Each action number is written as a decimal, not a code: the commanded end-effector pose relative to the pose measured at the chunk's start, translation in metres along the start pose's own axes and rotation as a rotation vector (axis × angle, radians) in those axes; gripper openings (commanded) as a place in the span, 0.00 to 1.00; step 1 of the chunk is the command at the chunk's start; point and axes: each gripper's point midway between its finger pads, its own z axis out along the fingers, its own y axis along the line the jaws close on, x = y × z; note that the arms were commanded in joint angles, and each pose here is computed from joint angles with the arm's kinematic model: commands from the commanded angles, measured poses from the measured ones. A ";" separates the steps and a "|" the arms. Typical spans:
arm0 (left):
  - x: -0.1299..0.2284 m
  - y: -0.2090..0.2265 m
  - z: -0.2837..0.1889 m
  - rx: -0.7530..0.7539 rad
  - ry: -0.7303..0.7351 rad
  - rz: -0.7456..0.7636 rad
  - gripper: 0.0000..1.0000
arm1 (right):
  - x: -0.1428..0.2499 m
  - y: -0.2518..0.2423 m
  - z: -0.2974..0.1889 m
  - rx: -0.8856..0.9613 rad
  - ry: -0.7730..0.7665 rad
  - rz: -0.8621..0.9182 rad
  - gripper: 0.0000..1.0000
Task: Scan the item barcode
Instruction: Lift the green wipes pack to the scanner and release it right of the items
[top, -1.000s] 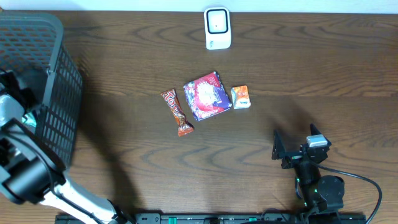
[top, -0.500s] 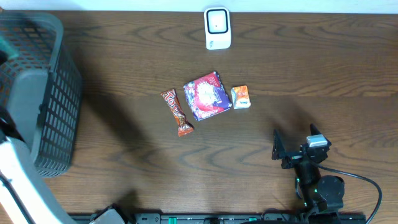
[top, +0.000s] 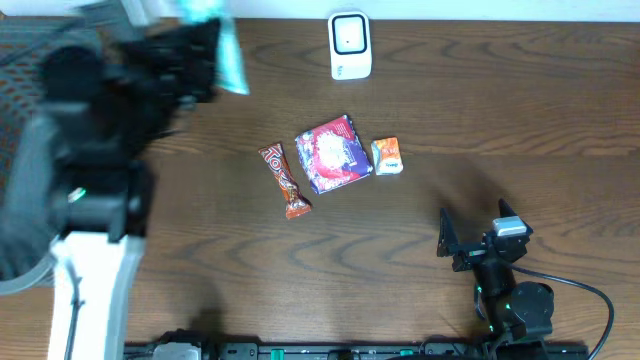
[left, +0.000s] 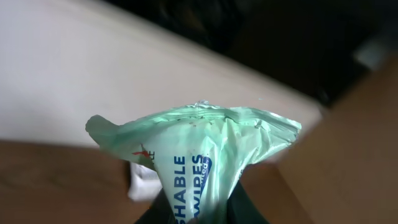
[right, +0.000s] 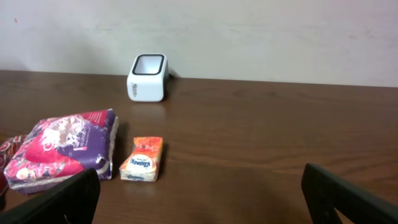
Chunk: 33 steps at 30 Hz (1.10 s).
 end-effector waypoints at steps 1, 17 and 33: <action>0.061 -0.016 0.053 0.065 0.179 -0.020 0.07 | 0.001 0.000 0.000 0.002 0.001 -0.012 0.99; 0.307 -0.033 0.168 0.028 0.640 -0.008 0.13 | 0.001 0.000 0.000 0.002 0.001 -0.012 0.99; 0.339 -0.032 0.178 -0.007 0.658 0.024 0.68 | 0.001 0.000 0.000 0.002 0.001 -0.012 0.99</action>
